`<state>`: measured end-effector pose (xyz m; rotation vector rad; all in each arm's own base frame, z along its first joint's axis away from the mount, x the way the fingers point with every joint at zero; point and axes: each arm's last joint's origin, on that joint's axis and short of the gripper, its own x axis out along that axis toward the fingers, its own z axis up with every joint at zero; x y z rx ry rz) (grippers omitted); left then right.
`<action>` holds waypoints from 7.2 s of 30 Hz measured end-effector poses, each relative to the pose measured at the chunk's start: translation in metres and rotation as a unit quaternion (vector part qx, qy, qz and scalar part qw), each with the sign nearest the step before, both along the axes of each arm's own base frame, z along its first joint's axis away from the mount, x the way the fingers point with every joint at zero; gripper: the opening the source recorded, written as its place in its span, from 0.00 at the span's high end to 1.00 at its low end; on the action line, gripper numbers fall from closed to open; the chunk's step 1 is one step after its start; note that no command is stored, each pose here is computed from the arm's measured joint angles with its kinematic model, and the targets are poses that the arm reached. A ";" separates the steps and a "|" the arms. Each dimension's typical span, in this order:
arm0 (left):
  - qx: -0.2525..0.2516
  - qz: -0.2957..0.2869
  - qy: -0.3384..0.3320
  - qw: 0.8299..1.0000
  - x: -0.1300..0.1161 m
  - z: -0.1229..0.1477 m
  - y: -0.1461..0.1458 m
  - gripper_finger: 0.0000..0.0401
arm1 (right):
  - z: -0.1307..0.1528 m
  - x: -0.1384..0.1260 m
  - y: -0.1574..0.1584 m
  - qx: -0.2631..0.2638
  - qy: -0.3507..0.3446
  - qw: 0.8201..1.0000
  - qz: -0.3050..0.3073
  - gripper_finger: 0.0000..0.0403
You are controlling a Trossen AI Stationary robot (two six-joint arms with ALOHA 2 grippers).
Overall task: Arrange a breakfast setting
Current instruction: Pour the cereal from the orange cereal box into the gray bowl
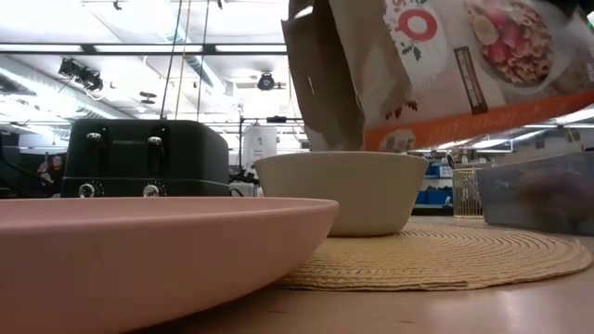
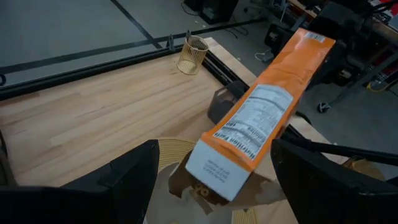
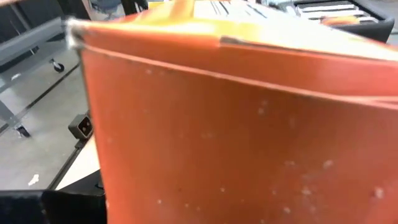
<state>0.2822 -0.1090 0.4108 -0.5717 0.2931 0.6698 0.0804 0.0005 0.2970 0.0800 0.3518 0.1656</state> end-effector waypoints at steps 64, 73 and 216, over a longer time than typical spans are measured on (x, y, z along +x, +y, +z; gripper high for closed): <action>0.094 -0.103 -0.049 0.989 0.072 -0.168 -0.053 0.28 | 0.019 0.008 0.000 -0.030 0.030 0.999 0.029 0.25; 0.089 -0.101 -0.038 0.990 0.071 -0.170 -0.053 0.28 | 0.023 0.010 -0.001 -0.041 0.027 0.999 0.024 0.25; 0.041 -0.051 0.279 0.958 0.045 0.013 0.201 0.98 | 0.097 0.005 -0.007 0.069 -0.074 0.985 -0.138 0.10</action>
